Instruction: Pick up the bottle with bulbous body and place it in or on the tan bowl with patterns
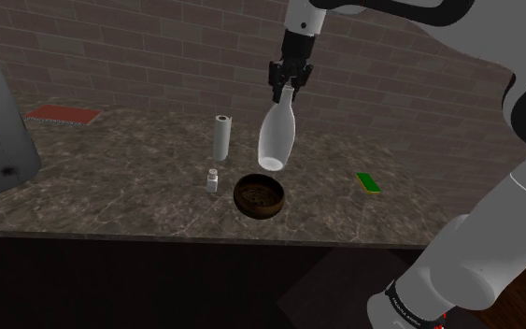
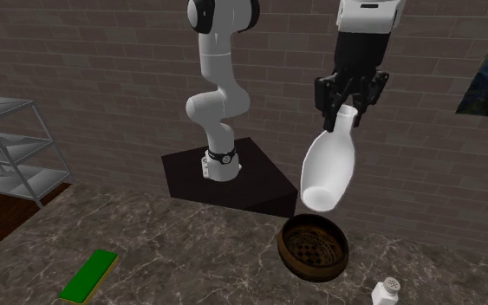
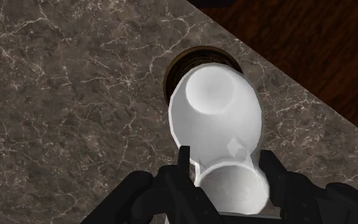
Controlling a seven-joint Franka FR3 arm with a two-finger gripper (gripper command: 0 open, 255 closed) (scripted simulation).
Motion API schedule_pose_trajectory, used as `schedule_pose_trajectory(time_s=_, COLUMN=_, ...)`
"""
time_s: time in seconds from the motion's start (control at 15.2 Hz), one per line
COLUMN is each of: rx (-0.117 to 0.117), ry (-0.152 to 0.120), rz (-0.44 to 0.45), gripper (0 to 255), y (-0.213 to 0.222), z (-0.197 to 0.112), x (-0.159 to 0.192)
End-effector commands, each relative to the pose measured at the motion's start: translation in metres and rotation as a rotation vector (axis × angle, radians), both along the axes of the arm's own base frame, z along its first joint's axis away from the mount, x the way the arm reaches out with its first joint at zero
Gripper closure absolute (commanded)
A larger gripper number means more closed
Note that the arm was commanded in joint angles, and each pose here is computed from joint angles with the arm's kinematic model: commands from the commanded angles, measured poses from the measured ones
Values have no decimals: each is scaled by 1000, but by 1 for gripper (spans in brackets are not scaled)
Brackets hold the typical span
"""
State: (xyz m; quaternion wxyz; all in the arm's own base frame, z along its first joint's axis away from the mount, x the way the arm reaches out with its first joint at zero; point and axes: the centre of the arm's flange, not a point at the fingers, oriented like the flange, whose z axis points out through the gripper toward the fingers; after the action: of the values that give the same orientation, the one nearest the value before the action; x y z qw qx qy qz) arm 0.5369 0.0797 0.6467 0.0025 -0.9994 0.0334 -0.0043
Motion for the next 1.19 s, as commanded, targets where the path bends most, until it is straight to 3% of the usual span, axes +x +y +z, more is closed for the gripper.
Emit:
schedule_pose_trajectory(time_s=0.0, rx=0, ry=-1, rz=0, gripper=255, y=1, z=-11, x=1)
schedule_pose_trajectory(time_s=1.12, rx=0, ry=-1, rz=0, gripper=255, y=1, z=-101, x=1)
